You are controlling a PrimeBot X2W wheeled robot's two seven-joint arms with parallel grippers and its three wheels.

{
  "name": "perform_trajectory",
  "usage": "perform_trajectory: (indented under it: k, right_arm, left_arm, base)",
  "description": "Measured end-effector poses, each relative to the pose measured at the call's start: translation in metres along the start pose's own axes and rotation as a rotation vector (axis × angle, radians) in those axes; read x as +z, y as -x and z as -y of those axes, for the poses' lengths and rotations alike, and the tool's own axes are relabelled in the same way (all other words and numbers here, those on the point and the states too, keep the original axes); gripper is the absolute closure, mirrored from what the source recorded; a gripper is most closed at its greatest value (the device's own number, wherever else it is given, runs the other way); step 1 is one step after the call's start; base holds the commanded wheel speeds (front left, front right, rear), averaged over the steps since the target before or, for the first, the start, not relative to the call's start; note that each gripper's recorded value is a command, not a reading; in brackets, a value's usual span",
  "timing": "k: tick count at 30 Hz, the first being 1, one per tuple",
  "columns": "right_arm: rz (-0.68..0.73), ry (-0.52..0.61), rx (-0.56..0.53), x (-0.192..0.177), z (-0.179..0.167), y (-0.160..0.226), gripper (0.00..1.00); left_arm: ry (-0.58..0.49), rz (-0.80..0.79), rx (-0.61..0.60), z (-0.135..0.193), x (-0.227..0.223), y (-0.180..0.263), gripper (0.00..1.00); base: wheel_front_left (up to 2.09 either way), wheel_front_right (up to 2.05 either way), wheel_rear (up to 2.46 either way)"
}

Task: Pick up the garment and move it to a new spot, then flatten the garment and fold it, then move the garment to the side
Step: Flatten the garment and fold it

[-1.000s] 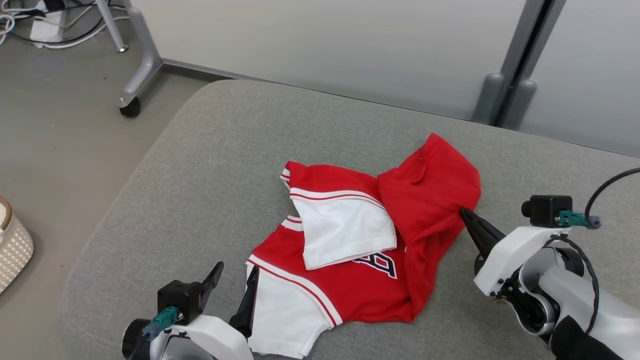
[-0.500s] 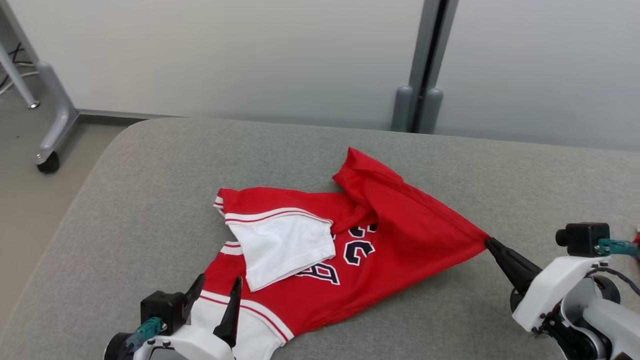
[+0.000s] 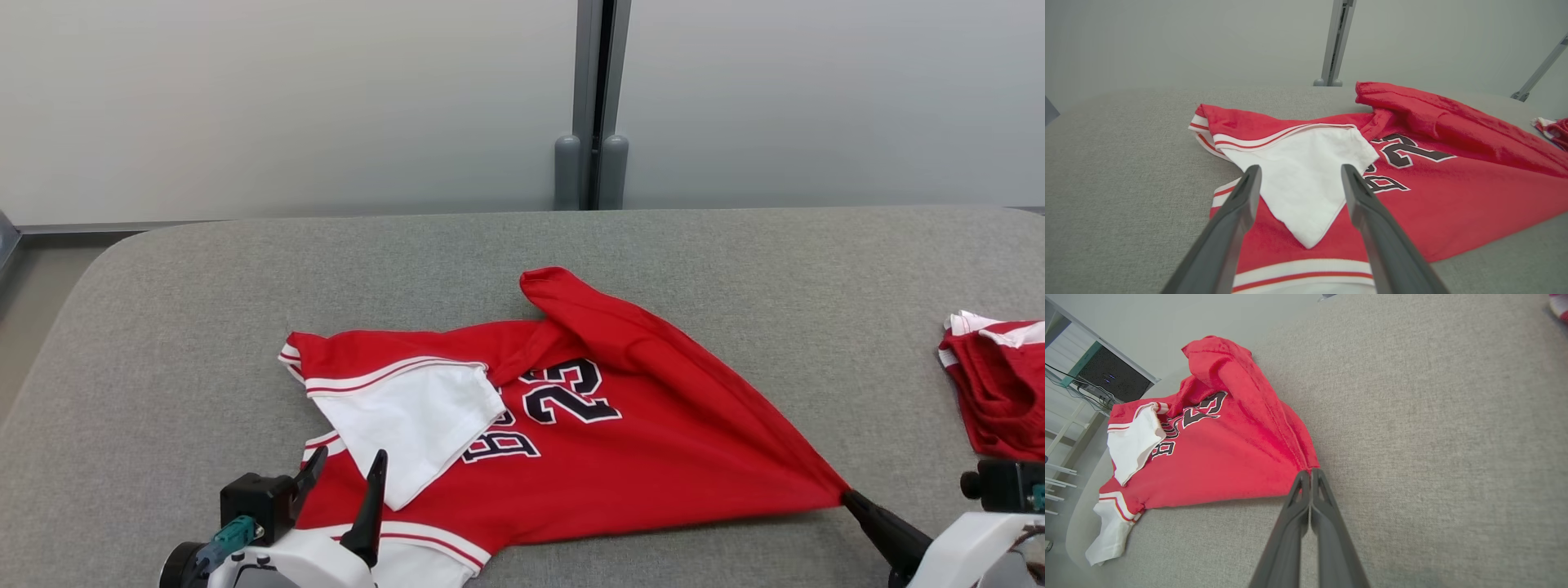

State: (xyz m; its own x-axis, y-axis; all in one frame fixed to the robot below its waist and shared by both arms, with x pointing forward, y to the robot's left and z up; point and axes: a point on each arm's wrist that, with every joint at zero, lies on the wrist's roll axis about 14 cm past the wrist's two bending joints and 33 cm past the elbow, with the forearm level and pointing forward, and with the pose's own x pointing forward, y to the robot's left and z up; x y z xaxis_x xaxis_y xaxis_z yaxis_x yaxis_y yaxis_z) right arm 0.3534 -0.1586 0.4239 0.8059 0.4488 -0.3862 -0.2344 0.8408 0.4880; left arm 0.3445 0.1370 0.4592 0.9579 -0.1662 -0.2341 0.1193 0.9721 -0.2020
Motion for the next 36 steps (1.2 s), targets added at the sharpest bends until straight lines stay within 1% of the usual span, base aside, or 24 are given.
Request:
perform_trajectory:
  k: [5, 6, 7, 8, 10, 12, 17, 21, 24, 29, 32, 36]
  right_arm:
    - [-0.070, -0.054, -0.059, -0.027, 0.016, 0.013, 1.00]
    - [-0.091, -0.059, -0.070, -0.033, 0.019, 0.015, 0.90]
    - [-0.110, -0.061, -0.078, -0.038, 0.022, 0.017, 0.29]
    - [-0.107, -0.058, -0.080, -0.038, 0.022, 0.018, 0.00]
    - [-0.038, -0.048, -0.075, -0.020, 0.021, 0.014, 0.00]
    - [0.028, -0.014, -0.052, -0.001, 0.015, 0.009, 0.00]
    - [0.152, 0.075, 0.042, 0.042, -0.014, -0.006, 0.00]
    - [0.180, 0.144, 0.126, 0.064, -0.047, -0.029, 0.00]
    - [0.189, 0.195, 0.198, 0.084, -0.078, -0.052, 0.00]
    - [0.134, 0.304, 0.289, 0.105, -0.123, -0.095, 0.00]
    - [0.060, 0.360, 0.320, 0.102, -0.142, -0.121, 0.00]
    - [-0.052, 0.427, 0.330, 0.093, -0.155, -0.156, 0.00]
  left_arm:
    - [-0.005, -0.004, -0.011, 0.003, 0.000, 0.000, 0.00]
    - [-0.006, -0.006, -0.011, 0.003, 0.000, 0.000, 0.00]
    - [-0.007, -0.008, -0.011, 0.003, 0.000, 0.000, 0.00]
    - [-0.007, -0.009, -0.011, 0.003, -0.001, 0.001, 0.00]
    - [-0.005, -0.008, -0.008, 0.002, 0.000, 0.002, 0.00]
    - [-0.005, -0.006, -0.003, 0.000, 0.000, 0.004, 0.00]
    - [0.000, 0.003, 0.022, -0.007, 0.001, 0.010, 0.00]
    - [0.010, 0.004, 0.039, -0.011, 0.000, 0.015, 0.00]
    - [0.022, 0.003, 0.053, -0.014, -0.001, 0.016, 0.00]
    - [0.050, 0.007, 0.083, -0.019, -0.002, 0.014, 0.00]
    - [0.071, -0.003, 0.109, -0.023, -0.009, 0.014, 0.00]
    - [0.093, -0.006, 0.148, -0.032, -0.015, 0.014, 0.00]
  base:
    - [0.00, 0.00, 0.00]
    - [0.00, 0.00, 0.00]
    - [0.00, 0.00, 0.00]
    - [0.00, 0.00, 0.00]
    - [0.00, 0.00, 0.00]
    - [0.00, 0.00, 0.00]
    - [0.00, 0.00, 0.00]
    - [0.00, 0.00, 0.00]
    - [0.00, 0.00, 0.00]
    - [0.00, 0.00, 0.00]
    - [0.00, 0.00, 0.00]
    - [0.00, 0.00, 0.00]
